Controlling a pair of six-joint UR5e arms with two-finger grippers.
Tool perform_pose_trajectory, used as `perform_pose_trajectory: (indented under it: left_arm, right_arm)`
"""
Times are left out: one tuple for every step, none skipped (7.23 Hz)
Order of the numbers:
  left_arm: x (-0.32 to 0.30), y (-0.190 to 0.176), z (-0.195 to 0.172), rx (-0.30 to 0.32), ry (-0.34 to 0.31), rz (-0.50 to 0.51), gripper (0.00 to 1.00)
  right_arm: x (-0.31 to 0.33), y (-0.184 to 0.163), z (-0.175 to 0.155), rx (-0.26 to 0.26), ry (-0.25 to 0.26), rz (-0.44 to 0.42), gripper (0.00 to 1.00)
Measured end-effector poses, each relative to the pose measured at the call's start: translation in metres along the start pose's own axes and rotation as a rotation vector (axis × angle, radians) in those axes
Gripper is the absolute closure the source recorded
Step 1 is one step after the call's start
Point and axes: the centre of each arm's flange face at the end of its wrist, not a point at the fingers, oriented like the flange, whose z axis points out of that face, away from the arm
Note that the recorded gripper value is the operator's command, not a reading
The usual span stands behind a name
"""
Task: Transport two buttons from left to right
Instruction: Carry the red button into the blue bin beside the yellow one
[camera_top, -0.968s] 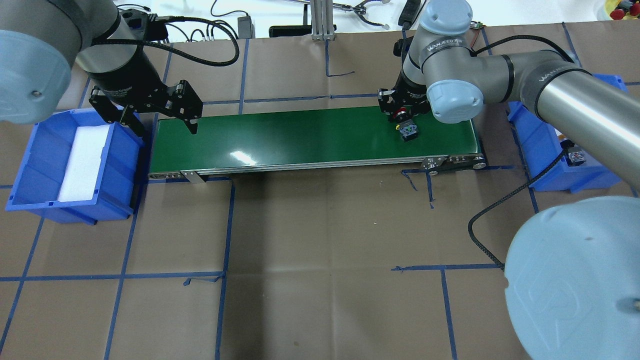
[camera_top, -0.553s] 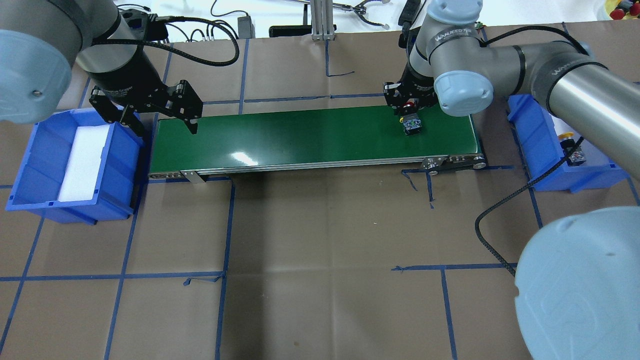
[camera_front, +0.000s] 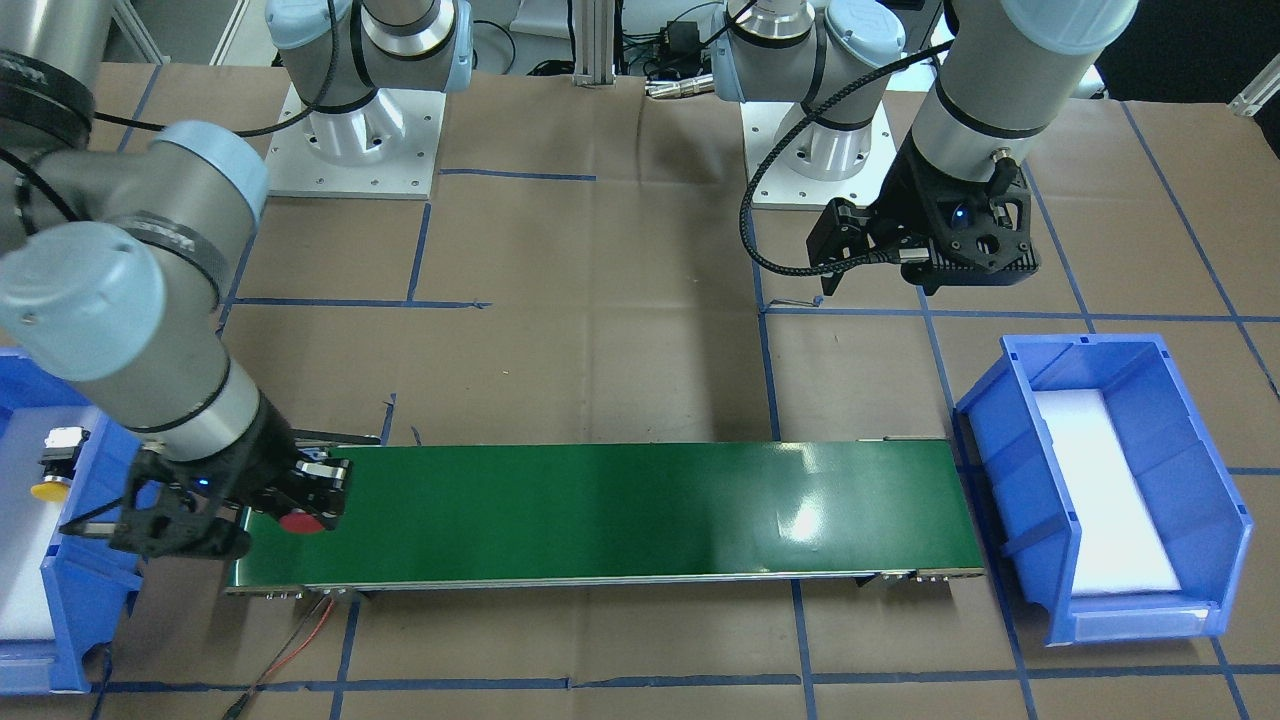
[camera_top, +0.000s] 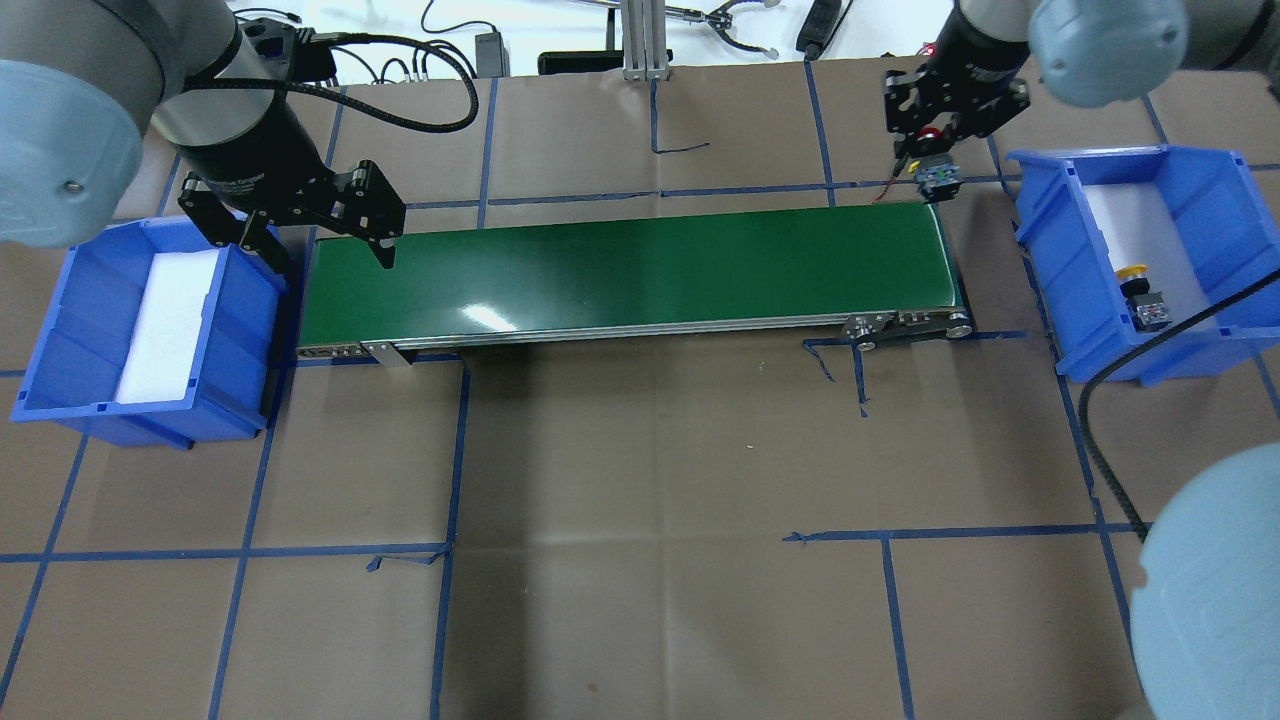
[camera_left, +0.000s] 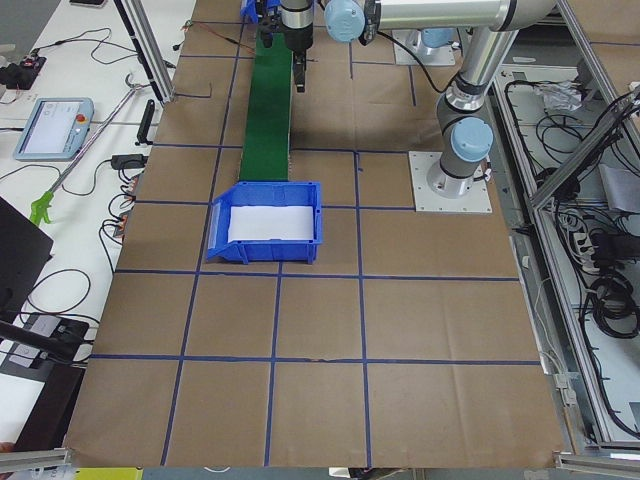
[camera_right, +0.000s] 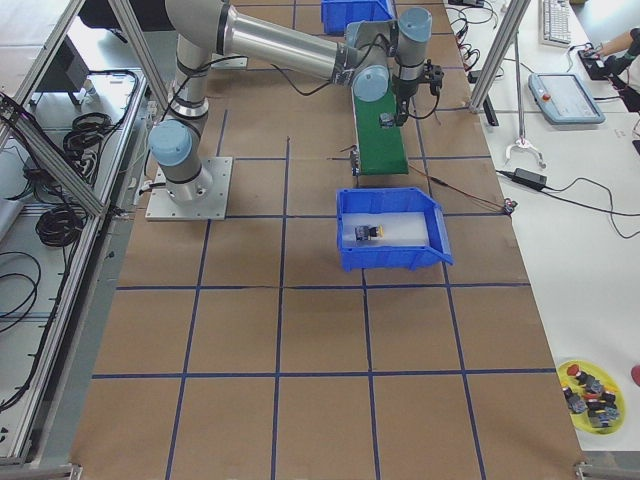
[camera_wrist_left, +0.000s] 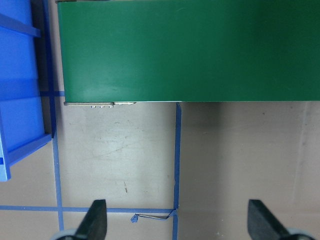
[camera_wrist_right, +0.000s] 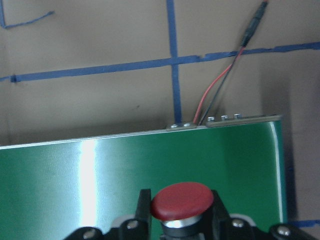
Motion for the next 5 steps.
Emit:
perform_pose_trajectory:
  left_arm:
    - [0.0,0.0,0.0,0.0,0.0,0.0,0.0]
    - [0.0,0.0,0.0,0.0,0.0,0.0,0.0]
    - [0.0,0.0,0.0,-0.001,0.0,0.0,0.0]
    - [0.0,0.0,0.0,0.0,0.0,-0.001,0.0]
    - [0.0,0.0,0.0,0.0,0.0,-0.001,0.0]
  right_arm:
    - [0.05,-0.006,-0.025,-0.021,0.001,-0.041,0.96]
    - [0.108,-0.009,-0.043,-0.022,0.004,-0.082,0.96]
    - [0.159,-0.01,-0.049,-0.022,0.007,-0.117,0.96]
    - [0.202,-0.01,-0.04,-0.031,0.003,-0.136,0.96]
    - [0.24,-0.011,-0.022,-0.048,-0.008,-0.132,0.96]
